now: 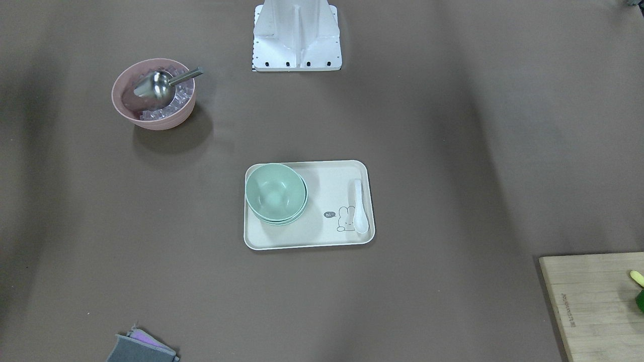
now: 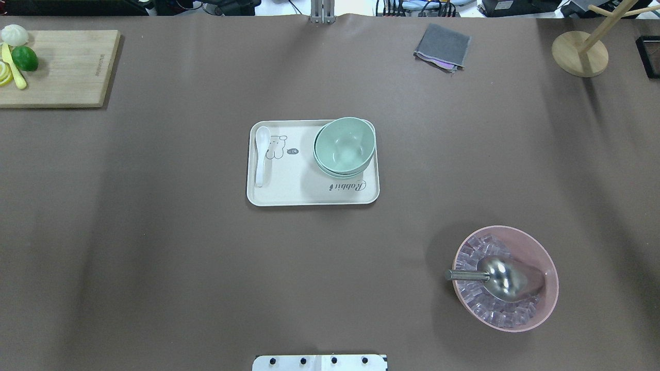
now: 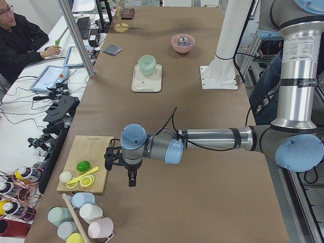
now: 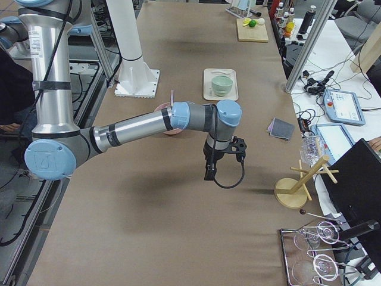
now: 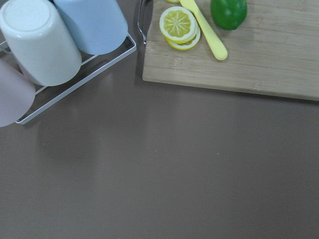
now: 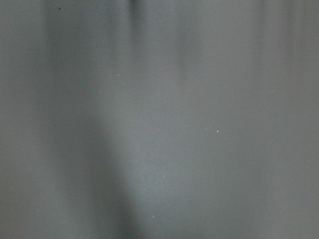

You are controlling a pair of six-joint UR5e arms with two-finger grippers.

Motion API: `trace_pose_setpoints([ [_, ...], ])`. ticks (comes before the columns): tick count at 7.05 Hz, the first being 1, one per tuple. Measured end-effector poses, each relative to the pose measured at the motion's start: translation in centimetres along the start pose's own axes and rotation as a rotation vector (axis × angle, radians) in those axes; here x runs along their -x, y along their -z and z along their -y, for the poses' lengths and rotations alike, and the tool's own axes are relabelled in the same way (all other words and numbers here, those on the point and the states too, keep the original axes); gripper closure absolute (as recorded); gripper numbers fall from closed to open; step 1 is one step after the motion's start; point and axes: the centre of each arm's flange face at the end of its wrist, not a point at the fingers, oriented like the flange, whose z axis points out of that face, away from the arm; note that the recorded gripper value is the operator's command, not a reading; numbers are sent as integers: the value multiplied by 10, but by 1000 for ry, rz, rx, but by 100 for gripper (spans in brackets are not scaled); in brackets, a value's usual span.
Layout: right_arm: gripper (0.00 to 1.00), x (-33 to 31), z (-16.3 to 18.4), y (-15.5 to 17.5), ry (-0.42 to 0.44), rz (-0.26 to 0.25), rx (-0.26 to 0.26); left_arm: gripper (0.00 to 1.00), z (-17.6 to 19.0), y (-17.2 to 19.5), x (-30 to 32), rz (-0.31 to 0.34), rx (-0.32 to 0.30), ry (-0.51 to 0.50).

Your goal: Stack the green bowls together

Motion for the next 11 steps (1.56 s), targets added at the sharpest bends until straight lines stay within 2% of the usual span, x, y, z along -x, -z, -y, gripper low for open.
trace_pose_setpoints([
  [2,0,-36,11,-39,33,18,-54,2,3,3,-4,9,9,9],
  [3,0,-46,9,-46,30,42,-67,2,5,8,-13,13,18,14],
  [5,0,-55,2,-48,17,71,-76,2,4,17,-27,15,24,15],
  [11,0,-51,6,-38,13,80,-93,2,6,17,-29,16,27,19],
])
